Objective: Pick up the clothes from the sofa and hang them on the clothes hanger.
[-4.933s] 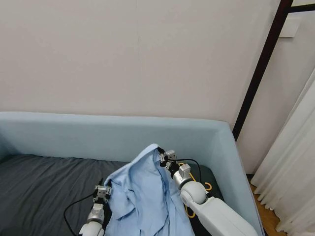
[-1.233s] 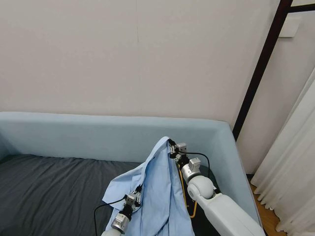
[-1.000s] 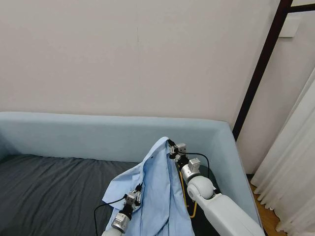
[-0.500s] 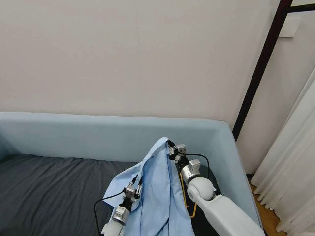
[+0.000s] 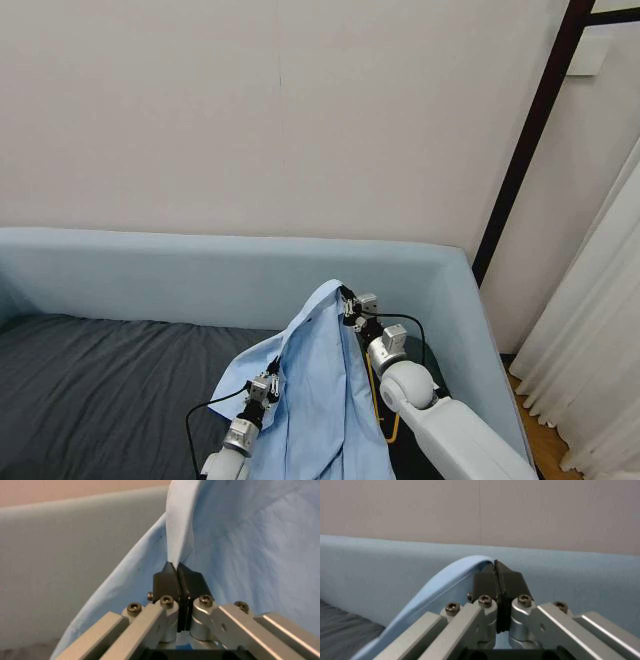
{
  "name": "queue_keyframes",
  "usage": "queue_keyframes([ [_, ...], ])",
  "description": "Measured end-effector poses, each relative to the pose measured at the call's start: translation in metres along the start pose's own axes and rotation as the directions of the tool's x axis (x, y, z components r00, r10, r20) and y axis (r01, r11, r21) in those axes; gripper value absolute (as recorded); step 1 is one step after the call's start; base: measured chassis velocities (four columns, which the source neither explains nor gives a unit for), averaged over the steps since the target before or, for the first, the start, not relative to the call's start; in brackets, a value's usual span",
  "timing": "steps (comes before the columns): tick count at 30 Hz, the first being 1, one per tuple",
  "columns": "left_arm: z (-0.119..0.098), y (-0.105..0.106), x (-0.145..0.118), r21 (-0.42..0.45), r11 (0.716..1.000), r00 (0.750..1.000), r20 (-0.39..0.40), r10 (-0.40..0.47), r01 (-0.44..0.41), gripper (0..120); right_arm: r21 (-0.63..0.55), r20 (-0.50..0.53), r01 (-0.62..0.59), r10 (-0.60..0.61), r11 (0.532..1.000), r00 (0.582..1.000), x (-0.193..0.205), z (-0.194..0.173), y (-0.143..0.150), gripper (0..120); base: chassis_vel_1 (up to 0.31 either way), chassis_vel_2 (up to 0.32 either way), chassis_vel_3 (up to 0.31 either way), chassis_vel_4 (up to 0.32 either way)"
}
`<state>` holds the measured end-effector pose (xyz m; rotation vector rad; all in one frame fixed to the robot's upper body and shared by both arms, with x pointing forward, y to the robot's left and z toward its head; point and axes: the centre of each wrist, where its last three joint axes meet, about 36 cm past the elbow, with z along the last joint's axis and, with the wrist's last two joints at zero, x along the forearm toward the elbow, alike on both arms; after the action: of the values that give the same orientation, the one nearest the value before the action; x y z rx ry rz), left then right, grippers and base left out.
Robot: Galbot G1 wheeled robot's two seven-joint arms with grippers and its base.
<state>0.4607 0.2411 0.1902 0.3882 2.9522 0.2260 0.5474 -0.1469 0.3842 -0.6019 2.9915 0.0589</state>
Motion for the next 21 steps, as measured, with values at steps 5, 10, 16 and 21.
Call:
queue_keyframes([
  [5,-0.043,0.025,-0.002,0.023,0.999,0.993,0.12,0.019,-0.022,0,0.02,0.017,0.009,-0.01,1.0,1.0,0.001,-0.002,-0.011,0,0.0,0.0,0.0,0.0],
  [10,-0.121,0.064,-0.02,0.044,0.995,0.959,0.274,0.074,-0.089,0,0.058,0.075,0.032,-0.037,0.998,0.996,0.001,-0.016,-0.031,0,0.0,0.0,0.0,0.0],
  [16,-0.199,0.111,-0.045,0.006,0.99,0.923,0.361,0.131,-0.143,0,0.105,0.173,0.059,-0.076,0.993,0.982,0.001,-0.055,-0.049,0,0.0,0.0,0.0,0.0],
  [21,-0.272,0.149,-0.067,-0.036,0.982,0.898,0.4,0.186,-0.187,0,0.218,0.284,0.099,-0.161,0.971,0.945,0.007,-0.118,-0.08,0,0.0,0.0,0.0,0.0],
])
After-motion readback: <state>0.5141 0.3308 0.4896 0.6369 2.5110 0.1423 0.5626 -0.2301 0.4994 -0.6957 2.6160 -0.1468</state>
